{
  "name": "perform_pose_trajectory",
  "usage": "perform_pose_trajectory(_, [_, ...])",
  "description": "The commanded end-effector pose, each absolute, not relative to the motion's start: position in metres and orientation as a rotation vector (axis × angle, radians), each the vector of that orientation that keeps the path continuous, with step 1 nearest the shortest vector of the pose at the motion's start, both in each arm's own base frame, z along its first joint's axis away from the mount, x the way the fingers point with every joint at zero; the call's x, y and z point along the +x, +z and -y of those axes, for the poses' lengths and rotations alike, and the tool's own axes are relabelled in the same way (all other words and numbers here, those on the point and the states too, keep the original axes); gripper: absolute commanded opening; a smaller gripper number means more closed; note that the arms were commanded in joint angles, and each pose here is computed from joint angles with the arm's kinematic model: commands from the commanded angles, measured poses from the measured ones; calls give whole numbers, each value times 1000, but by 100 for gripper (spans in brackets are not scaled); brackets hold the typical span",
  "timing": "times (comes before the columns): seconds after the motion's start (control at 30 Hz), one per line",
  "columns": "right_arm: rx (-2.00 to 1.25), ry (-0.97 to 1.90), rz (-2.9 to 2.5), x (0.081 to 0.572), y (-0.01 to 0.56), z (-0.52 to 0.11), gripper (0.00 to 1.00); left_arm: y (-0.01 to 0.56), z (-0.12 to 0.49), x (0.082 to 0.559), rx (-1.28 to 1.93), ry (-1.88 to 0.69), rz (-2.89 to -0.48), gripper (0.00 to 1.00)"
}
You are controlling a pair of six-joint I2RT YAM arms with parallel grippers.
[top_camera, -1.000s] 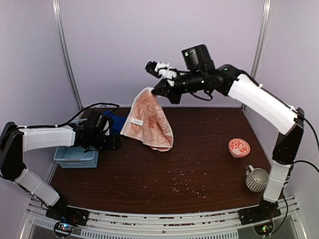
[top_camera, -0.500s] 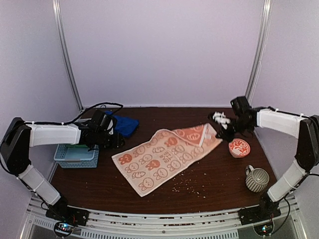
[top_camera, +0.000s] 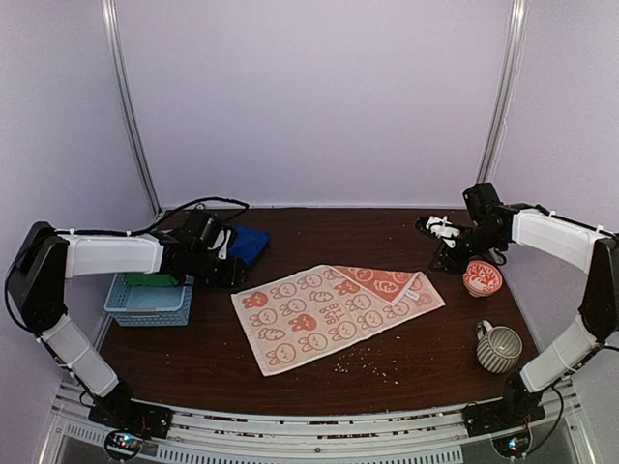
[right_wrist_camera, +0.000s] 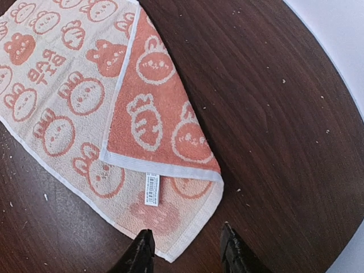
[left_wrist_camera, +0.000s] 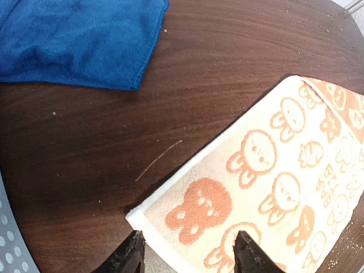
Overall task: Roll the towels
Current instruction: Flatten out the towel at the center of the board, then pick up the towel from the center of the board.
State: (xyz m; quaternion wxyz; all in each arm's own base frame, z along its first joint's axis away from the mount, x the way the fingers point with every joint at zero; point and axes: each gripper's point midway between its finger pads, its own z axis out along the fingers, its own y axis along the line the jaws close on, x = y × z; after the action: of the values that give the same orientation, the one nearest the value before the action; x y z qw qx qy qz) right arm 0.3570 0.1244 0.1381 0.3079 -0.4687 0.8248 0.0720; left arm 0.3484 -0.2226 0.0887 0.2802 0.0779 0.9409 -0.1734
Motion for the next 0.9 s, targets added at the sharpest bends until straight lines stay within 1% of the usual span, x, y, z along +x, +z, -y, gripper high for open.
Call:
perform_pose_trajectory(0.0, [-1352,237,-2202,356,114,-154,39,76,221,339,206,-446,-2619,55])
perform_pose_trajectory(0.1, [-1480,150,-2170,360,102,-171,37,59,213,334,156,-373,-2715,60])
perform_pose_trajectory(0.17, [-1525,122,-2167,362,95,-180,37,53,208,333,118,-338,-2737,66])
perform_pose_trajectory(0.2, [-1542,121,-2168,363,91,-185,37,52,205,334,104,-319,-2742,67])
perform_pose_trajectory(0.33, [-1597,131,-2184,360,76,-199,40,39,194,335,72,-224,-2785,68])
perform_pose_trajectory(0.43, [-1633,103,-2207,357,61,-201,42,33,192,340,52,-227,-2789,67])
perform_pose_trajectory(0.53, [-1620,66,-2232,361,52,-199,42,33,198,349,62,-276,-2771,59])
perform_pose_trajectory(0.6, [-1609,46,-2249,364,50,-197,42,33,202,354,78,-286,-2769,56])
perform_pose_trajectory(0.87, [-1631,100,-2265,356,45,-199,44,26,206,363,91,-282,-2774,50])
